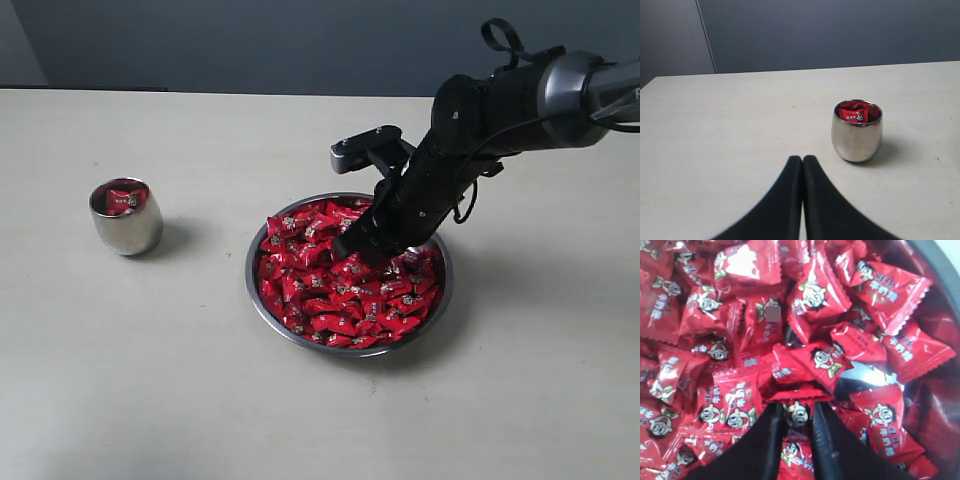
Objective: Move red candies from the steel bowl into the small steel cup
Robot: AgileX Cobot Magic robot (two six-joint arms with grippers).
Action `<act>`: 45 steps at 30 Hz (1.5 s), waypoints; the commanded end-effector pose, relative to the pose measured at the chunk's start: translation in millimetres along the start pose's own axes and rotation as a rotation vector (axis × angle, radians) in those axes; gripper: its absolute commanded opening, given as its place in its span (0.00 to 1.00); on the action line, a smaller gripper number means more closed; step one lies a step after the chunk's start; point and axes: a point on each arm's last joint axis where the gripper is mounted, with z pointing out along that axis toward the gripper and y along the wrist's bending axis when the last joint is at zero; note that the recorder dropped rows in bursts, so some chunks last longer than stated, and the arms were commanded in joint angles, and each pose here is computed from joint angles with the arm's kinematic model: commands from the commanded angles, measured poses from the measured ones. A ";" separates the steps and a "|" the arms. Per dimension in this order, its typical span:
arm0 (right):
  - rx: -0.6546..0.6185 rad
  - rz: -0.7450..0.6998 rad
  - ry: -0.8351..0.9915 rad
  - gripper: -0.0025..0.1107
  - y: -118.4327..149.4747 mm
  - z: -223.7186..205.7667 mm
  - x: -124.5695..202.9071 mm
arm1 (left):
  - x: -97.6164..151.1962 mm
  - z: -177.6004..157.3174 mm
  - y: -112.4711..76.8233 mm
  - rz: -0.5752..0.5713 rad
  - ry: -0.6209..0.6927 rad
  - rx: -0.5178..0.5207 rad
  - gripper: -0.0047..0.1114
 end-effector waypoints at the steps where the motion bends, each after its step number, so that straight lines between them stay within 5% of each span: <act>1: 0.001 -0.012 0.004 0.01 0.8 1.5 0.9 | 0.9 0.0 -0.1 -0.003 -0.002 0.000 0.04; 21: 0.002 -0.013 0.004 0.02 0.7 1.5 0.9 | 0.9 0.0 -0.1 -0.003 -0.002 0.000 0.04; 29: 0.002 -0.013 0.004 0.34 0.7 1.5 0.9 | 0.9 0.0 -0.1 -0.003 -0.002 0.000 0.04; 45: -0.006 0.018 -0.031 0.34 1.4 1.5 -2.3 | 0.9 0.0 -0.1 -0.003 -0.002 0.000 0.04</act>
